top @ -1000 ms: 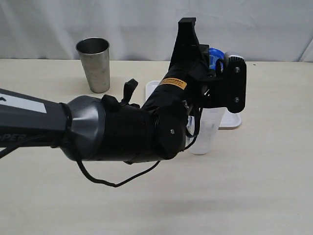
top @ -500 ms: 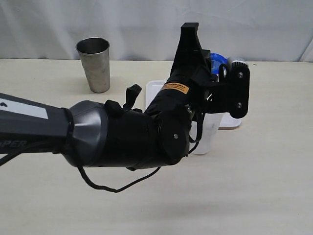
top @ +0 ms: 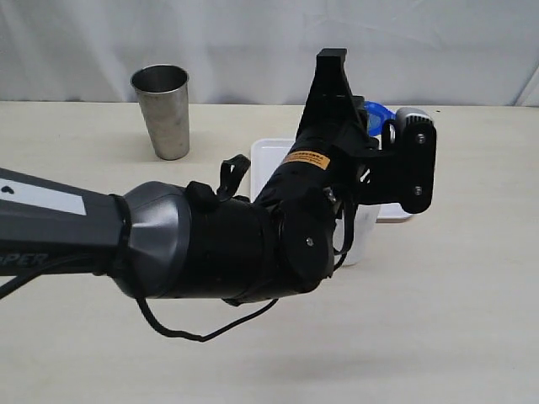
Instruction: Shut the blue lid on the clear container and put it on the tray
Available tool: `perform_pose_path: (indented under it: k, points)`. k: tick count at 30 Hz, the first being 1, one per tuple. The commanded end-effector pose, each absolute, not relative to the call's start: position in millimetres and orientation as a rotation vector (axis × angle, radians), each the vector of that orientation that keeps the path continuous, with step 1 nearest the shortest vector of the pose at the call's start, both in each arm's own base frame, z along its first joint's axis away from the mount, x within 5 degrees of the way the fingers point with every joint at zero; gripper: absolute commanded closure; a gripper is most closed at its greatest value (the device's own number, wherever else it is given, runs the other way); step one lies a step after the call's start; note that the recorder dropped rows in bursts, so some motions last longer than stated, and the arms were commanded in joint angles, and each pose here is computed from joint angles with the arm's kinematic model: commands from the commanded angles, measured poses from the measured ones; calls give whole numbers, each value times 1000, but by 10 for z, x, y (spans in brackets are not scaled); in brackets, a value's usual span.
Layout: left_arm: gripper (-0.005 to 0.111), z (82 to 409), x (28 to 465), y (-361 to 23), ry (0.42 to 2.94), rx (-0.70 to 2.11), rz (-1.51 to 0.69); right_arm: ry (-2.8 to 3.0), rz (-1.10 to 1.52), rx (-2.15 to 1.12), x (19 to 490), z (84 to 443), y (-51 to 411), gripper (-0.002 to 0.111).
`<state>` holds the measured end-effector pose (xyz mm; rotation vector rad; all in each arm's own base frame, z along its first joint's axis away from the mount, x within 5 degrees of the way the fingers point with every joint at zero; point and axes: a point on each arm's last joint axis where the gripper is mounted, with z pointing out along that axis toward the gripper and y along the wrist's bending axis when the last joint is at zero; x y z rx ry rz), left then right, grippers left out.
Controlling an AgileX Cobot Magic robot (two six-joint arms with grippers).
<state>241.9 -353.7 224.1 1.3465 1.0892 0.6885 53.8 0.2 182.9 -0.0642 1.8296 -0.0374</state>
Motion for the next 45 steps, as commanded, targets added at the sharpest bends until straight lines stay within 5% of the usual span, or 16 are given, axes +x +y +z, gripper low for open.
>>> perform_pose_path:
  k: [1,23,45]
  points:
    - [107,2234,2415,-3520,1118,1336,688,1825,-46,-66,535,1823,-2,104]
    - [107,2265,2407,-3584,967,1379,715,1825,-46,-66,535,1823,-2,104]
    - [107,2266,2961,-3156,1112,1190,794,1825,-46,-66,535,1823,-2,104]
